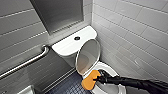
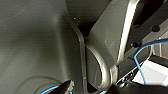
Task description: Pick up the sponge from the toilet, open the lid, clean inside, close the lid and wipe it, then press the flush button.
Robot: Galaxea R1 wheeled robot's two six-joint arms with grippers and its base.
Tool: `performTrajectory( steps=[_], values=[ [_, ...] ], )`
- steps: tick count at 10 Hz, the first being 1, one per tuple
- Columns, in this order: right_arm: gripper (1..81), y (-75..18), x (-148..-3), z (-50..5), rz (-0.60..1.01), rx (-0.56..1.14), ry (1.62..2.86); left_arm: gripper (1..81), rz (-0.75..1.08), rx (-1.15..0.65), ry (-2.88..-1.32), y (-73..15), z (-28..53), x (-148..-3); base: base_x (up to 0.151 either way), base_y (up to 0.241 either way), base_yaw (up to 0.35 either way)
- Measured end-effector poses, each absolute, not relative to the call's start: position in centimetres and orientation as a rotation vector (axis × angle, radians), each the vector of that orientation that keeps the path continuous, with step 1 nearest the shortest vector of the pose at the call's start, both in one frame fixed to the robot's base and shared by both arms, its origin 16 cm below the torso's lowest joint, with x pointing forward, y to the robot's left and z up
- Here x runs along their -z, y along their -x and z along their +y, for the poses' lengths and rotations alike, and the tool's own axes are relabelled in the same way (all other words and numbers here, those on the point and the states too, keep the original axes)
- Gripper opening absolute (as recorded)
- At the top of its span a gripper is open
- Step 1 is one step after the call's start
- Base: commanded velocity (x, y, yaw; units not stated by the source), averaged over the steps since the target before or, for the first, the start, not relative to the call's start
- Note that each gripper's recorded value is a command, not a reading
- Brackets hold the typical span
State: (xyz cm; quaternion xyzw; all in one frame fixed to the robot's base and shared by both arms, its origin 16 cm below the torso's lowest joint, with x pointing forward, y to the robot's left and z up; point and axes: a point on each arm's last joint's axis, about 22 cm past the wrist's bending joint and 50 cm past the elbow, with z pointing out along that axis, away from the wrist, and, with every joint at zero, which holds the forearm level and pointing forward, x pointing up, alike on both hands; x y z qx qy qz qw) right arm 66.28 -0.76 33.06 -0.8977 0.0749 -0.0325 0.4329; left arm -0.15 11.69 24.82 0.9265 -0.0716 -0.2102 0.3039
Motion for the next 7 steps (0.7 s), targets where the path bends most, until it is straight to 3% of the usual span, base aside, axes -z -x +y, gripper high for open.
performTrajectory(
  steps=[4,7],
  values=[
    [1.0,-67.0,-32.4,-1.4,0.356,0.057,2.217,81.1,-0.19,0.558,-2.456,0.2,11.8,-24.8,0.0,0.0,0.0],
    [1.0,-62.3,-29.8,-2.7,0.457,0.013,2.207,81.1,-0.19,0.558,-2.455,0.2,11.8,-24.8,0.0,0.0,0.0]
  ],
)
